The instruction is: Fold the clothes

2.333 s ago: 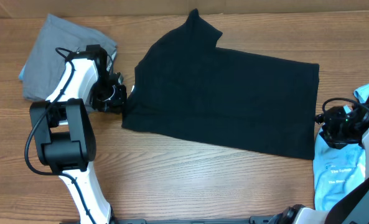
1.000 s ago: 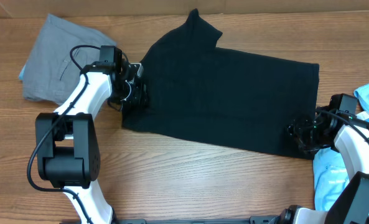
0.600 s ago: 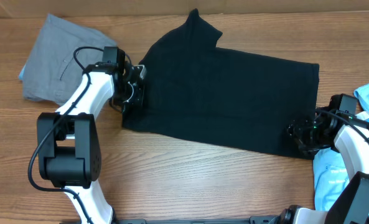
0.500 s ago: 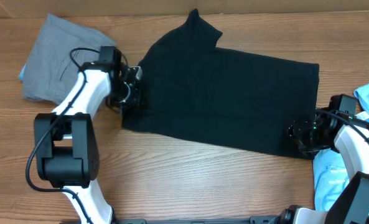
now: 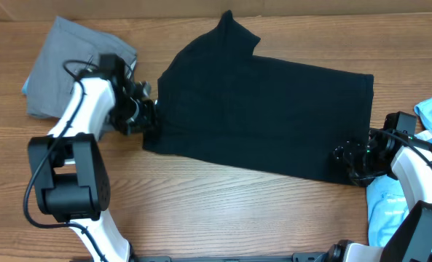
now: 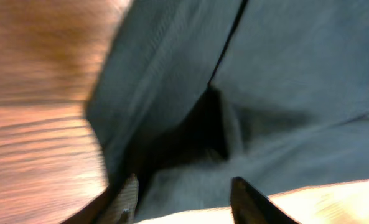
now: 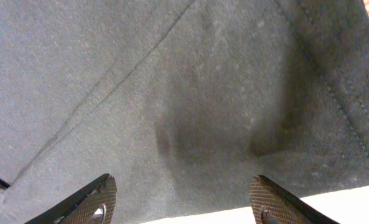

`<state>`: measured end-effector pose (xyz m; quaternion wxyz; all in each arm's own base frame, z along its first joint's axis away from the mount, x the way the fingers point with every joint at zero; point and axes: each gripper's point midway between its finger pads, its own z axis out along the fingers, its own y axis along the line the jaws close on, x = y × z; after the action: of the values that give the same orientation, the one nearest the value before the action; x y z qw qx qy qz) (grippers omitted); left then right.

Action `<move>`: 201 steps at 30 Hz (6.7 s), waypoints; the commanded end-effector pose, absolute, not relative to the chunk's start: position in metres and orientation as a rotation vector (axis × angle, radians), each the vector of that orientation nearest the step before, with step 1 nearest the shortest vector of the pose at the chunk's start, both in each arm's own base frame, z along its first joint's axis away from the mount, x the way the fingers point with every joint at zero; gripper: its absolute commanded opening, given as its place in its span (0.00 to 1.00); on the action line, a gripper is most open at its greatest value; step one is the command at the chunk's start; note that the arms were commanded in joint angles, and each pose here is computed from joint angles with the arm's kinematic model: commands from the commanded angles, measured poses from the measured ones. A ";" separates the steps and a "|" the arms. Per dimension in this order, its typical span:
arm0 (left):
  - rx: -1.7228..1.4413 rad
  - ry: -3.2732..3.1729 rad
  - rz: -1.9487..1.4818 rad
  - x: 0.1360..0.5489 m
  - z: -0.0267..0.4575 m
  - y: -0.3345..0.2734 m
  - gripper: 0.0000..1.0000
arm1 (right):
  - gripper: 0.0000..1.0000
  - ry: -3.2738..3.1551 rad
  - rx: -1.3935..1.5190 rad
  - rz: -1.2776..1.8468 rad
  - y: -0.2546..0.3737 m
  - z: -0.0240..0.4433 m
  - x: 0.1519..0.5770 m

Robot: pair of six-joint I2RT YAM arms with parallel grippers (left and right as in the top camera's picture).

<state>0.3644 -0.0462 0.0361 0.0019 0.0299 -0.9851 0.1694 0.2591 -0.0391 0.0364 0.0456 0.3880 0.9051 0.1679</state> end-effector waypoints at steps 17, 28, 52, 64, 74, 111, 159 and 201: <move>0.509 -2.897 -0.023 0.282 -0.021 0.025 0.04 | 0.72 2.824 1.249 0.511 -0.034 0.033 0.241; 0.554 -2.793 -0.067 0.247 0.009 0.051 0.04 | 0.67 2.903 1.356 0.396 -0.036 0.028 0.214; 0.500 -3.035 0.249 0.273 0.090 0.020 0.33 | 0.04 2.760 1.642 0.196 -0.052 0.055 0.180; -0.034 -3.472 0.622 0.365 0.185 -0.035 0.49 | 0.62 2.485 0.935 0.741 -0.025 0.158 0.285; -0.420 -3.643 0.460 0.470 0.190 -0.084 0.52 | 0.72 2.361 0.805 0.732 -0.033 0.198 0.315; -0.371 -3.720 0.984 0.648 0.028 -0.148 0.04 | 0.73 2.486 0.829 0.607 -0.043 0.165 0.301; -0.340 -3.205 0.291 0.448 0.138 -0.113 0.04 | 0.27 2.317 0.724 0.643 -0.052 -0.009 0.484; -0.253 -2.771 0.226 0.334 0.105 -0.095 0.04 | 0.04 2.745 1.242 0.396 -0.074 0.091 0.270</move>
<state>0.3491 -0.0962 0.0889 0.1772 -0.0843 -0.9773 0.0802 0.2790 -0.0600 0.0899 0.0446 0.4148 0.8911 0.1785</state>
